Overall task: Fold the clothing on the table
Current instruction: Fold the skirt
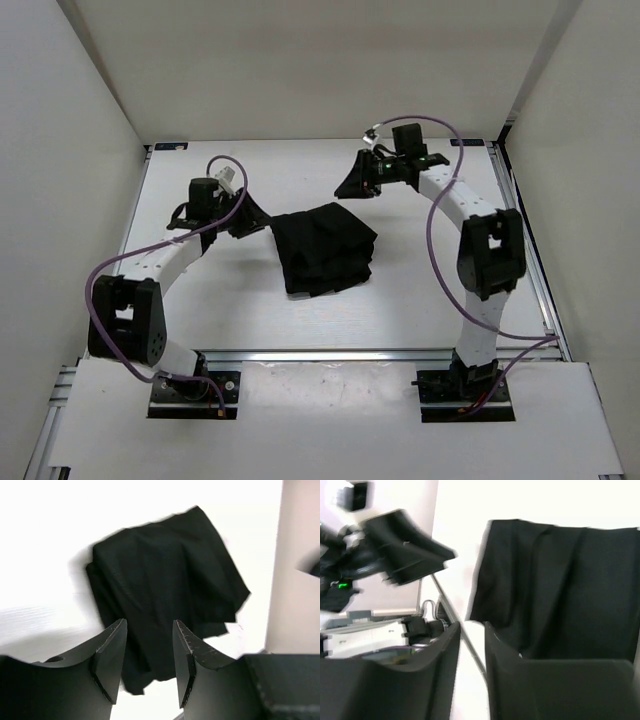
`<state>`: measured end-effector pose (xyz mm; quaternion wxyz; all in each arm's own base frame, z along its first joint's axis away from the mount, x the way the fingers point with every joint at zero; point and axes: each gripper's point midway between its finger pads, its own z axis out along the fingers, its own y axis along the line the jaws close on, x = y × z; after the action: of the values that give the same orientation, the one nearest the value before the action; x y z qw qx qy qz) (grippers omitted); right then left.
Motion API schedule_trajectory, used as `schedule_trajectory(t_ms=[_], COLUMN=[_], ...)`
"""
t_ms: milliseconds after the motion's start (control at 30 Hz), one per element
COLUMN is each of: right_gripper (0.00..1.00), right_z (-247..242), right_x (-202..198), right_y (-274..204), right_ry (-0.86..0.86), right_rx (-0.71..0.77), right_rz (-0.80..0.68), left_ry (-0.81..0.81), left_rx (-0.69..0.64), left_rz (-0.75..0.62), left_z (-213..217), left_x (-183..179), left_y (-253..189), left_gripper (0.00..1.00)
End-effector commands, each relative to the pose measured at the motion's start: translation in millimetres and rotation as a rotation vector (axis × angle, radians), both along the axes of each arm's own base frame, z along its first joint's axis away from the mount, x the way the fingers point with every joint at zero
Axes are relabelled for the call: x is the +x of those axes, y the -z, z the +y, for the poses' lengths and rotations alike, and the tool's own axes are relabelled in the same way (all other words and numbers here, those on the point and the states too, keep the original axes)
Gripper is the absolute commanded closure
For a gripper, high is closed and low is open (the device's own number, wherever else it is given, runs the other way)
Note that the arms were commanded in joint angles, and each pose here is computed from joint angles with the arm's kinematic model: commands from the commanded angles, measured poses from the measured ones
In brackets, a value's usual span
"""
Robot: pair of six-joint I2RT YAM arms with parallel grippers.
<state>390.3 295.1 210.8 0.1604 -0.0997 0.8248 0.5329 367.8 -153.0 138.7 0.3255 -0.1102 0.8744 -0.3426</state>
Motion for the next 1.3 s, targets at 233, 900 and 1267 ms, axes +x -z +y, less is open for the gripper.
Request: schedule_trajectory(t_ms=[233, 900, 1267], right_gripper=[0.57, 0.52, 0.52], right_z=[12, 8, -16], right_x=[7, -10, -27], right_y=[46, 97, 101], right_ry=[-0.005, -0.059, -0.054], right_rx=[-0.216, -0.459, -0.797], right_rz=[-0.017, -0.071, -0.223], left_ry=[0.111, 0.173, 0.134], left_rx=[-0.041, 0.05, 0.033], left_rz=[0.036, 0.219, 0.223], left_z=[-54, -52, -41], left_x=[-3, -98, -99], left_y=[20, 94, 93], left_gripper=[0.45, 0.49, 0.49])
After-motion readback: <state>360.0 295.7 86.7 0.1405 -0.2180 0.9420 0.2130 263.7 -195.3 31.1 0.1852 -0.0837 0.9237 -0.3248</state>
